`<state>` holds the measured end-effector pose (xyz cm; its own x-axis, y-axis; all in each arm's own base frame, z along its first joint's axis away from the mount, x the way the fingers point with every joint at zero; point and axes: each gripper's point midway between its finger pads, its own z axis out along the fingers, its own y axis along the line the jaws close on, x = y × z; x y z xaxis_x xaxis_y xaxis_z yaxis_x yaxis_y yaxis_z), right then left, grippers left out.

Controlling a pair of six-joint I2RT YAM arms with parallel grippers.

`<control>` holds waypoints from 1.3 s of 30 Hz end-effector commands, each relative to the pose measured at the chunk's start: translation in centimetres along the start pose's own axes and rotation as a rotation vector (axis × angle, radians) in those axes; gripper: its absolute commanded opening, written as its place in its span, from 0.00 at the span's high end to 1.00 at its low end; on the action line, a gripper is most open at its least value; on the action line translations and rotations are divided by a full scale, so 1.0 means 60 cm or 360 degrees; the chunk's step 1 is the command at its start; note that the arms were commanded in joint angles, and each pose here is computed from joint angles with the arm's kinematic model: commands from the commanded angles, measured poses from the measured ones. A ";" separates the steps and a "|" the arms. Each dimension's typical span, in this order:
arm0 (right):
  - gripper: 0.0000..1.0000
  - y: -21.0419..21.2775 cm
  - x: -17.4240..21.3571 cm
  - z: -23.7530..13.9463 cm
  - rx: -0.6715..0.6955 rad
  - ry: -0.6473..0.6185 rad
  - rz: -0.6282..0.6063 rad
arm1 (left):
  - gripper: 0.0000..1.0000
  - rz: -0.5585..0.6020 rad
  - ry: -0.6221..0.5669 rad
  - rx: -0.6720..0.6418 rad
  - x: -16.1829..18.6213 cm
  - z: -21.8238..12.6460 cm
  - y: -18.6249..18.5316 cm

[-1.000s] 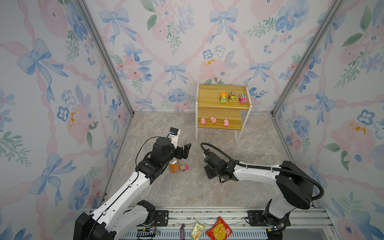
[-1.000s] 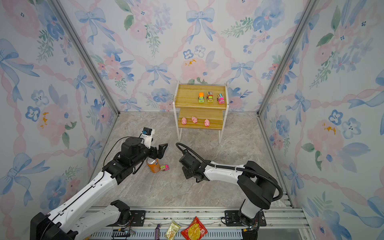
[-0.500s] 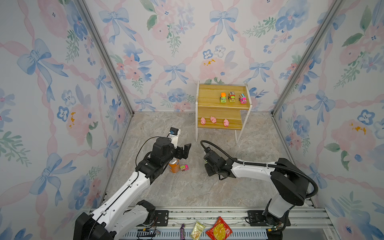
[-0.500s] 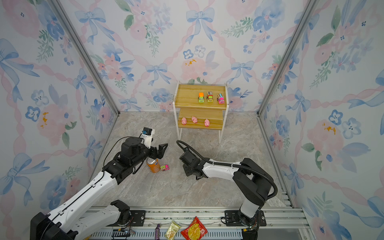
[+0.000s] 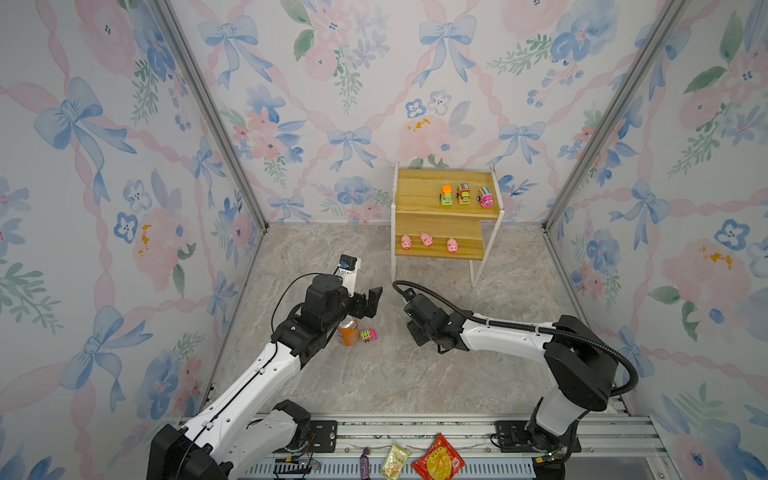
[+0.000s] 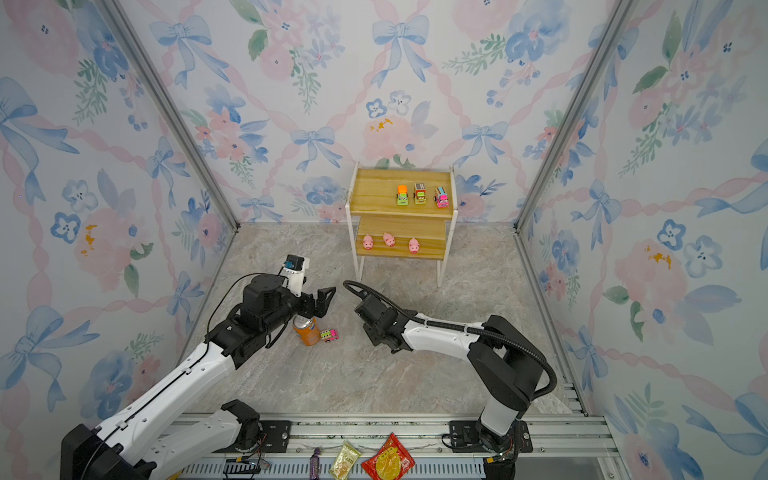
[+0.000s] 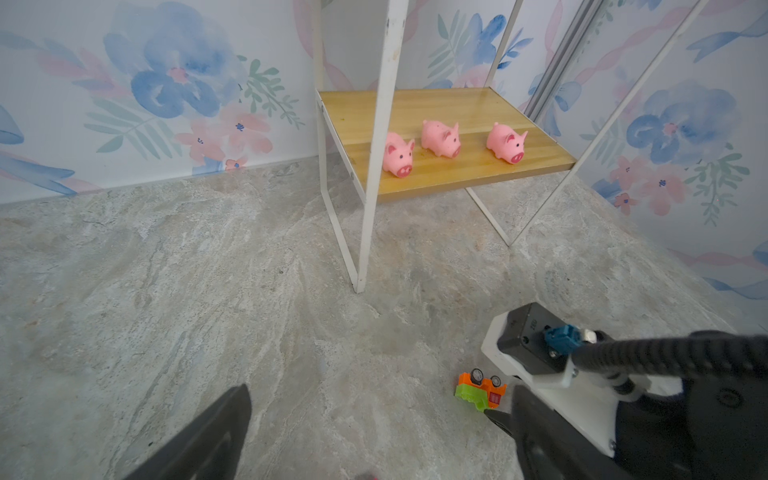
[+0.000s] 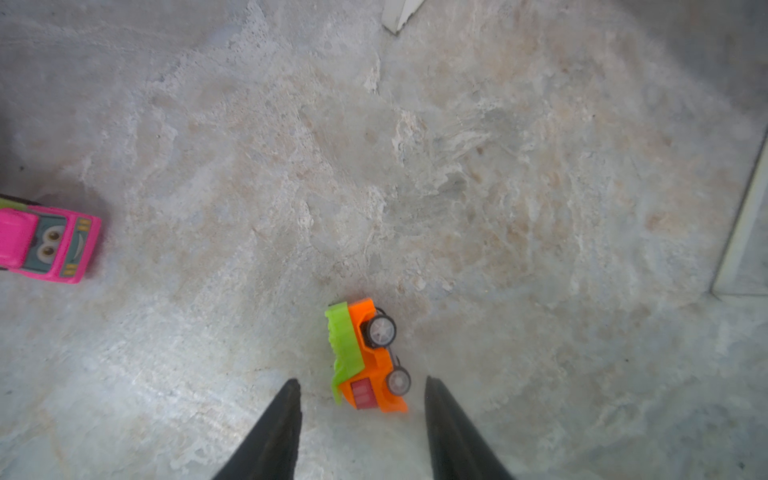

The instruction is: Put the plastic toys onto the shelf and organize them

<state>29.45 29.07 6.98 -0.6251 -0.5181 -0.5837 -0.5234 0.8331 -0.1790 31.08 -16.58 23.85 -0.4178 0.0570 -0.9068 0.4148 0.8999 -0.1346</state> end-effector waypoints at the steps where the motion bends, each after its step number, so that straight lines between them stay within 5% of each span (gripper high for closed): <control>1: 0.47 -0.016 -0.009 0.007 0.0014 0.0029 -0.0096 | 0.02 -0.0021 -0.0002 0.0017 -0.006 0.000 -0.001; 19: 0.47 -0.002 0.001 0.054 -0.0118 0.0126 -0.0109 | 0.02 -0.0020 0.0003 0.0014 -0.006 0.003 0.000; 39: 0.67 -0.019 -0.010 0.066 -0.0265 0.0111 0.0207 | 0.02 -0.0022 0.0013 0.0016 -0.004 0.005 0.000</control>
<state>32.36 28.93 3.85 -0.6887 -0.4995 -0.5255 -0.5588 0.8275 -0.0542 31.24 -16.72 23.31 -0.4319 0.0632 -0.8997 0.4164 0.8988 -0.1368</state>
